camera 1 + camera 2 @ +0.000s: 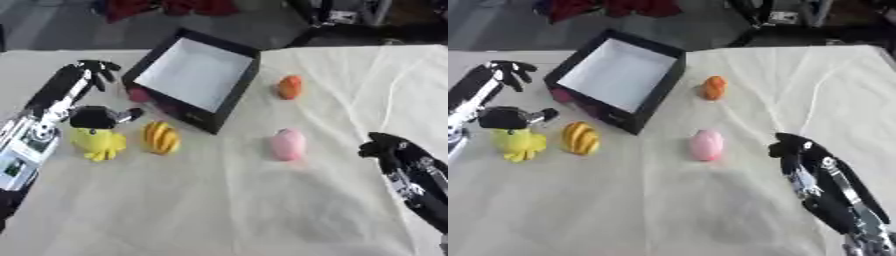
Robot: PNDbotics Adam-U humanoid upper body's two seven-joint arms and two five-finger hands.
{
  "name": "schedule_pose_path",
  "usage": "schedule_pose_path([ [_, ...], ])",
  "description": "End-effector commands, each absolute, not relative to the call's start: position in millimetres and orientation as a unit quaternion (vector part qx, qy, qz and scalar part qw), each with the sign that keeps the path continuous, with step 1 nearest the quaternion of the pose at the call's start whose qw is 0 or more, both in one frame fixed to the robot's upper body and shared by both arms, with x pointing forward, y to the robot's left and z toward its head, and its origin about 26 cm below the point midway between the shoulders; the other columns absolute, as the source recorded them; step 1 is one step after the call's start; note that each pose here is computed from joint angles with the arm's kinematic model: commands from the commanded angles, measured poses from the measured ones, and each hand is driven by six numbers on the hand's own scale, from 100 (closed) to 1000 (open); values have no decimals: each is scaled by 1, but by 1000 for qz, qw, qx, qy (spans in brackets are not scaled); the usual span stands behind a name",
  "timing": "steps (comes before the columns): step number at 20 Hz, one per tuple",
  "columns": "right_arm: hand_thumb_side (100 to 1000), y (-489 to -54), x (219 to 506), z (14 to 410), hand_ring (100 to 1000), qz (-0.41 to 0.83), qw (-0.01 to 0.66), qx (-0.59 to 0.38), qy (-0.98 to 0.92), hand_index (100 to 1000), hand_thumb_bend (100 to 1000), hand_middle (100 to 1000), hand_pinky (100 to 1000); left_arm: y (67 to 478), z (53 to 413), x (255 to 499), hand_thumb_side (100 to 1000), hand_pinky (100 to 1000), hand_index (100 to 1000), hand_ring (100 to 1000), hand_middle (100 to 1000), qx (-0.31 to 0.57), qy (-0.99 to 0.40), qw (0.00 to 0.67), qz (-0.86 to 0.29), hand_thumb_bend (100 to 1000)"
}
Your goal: Pick up objects on the table and place them in the box.
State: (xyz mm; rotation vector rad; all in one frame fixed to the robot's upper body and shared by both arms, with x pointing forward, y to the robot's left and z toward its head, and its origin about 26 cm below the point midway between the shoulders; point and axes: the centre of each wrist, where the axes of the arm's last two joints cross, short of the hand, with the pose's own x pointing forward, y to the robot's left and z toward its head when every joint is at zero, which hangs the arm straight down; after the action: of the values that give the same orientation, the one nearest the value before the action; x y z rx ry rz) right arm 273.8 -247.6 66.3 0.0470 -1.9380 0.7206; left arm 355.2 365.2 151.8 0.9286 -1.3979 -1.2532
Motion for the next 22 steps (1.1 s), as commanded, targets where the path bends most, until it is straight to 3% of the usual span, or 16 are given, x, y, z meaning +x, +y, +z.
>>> schedule_pose_path([
  [1,710,-251,274,70,748,308,506,17,-805,864,100,709,869,388,171,361,463,738,855,621,665,390,-529,497,-567,671],
  [7,710,-252,273,70,748,310,507,16,-804,864,100,708,869,407,170,373,448,757,870,681,697,354,-469,523,-618,683],
  [22,712,-252,273,70,748,308,508,16,-804,863,100,708,869,435,138,380,413,761,874,689,711,303,-394,580,-645,665],
])
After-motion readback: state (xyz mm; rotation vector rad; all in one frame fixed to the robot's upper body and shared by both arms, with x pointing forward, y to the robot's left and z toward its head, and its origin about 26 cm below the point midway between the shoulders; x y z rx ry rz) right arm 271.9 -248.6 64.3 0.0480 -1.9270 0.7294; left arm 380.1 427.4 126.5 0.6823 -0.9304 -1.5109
